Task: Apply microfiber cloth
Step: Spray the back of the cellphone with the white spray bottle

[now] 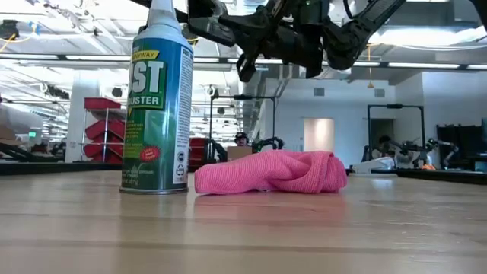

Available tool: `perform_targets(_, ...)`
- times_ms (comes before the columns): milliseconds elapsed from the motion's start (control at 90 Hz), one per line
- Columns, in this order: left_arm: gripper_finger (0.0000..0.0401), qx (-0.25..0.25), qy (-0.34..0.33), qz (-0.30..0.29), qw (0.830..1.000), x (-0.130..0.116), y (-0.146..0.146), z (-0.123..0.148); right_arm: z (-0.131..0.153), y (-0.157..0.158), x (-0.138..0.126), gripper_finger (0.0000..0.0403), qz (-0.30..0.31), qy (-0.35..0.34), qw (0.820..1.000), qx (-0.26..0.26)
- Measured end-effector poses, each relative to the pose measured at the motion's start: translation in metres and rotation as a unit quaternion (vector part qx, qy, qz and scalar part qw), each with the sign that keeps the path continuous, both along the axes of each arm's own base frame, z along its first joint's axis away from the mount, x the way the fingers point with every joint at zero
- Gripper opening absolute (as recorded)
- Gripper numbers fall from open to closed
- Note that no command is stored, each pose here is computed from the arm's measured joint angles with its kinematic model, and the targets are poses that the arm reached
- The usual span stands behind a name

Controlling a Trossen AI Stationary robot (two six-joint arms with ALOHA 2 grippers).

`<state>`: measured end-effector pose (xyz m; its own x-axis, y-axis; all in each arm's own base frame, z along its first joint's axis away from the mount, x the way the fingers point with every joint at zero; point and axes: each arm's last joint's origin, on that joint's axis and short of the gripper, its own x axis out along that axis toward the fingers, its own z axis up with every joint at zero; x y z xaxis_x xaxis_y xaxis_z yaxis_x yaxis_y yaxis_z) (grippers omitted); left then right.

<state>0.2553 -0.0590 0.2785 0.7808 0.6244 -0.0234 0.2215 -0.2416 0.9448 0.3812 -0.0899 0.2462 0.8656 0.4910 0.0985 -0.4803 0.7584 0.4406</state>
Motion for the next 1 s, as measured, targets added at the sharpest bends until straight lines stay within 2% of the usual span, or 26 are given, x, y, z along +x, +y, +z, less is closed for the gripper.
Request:
perform_targets(133, 0.0134, -0.004, -0.032, 0.024, 0.999, -0.001, 0.001, 0.007, 0.002, 0.0, 0.0, 0.002, -0.004, -0.006, 1.0, -0.001)
perform_targets(289, 0.0137, -0.015, -0.071, 0.036, 0.997, -0.007, 0.004, 0.02, 0.005, -0.002, -0.001, 0.002, -0.006, -0.01, 1.0, -0.002)
perform_targets(489, 0.0137, -0.063, -0.143, 0.044, 0.987, -0.021, 0.009, 0.039, 0.018, -0.008, -0.011, 0.002, -0.022, -0.011, 0.999, -0.033)
perform_targets(656, 0.0137, -0.137, -0.236, 0.052, 0.961, -0.039, 0.015, 0.057, 0.032, -0.011, -0.027, 0.0019, -0.048, 0.007, 0.995, -0.09)
perform_targets(800, 0.0137, -0.211, -0.31, 0.041, 0.926, -0.05, 0.019, 0.066, 0.044, -0.013, -0.042, 0.0019, -0.101, 0.029, 0.984, -0.142)
perform_targets(1000, 0.0136, -0.274, -0.349, 0.071, 0.893, -0.055, 0.02, 0.062, 0.047, -0.017, -0.055, 0.0019, -0.16, 0.075, 0.965, -0.194)
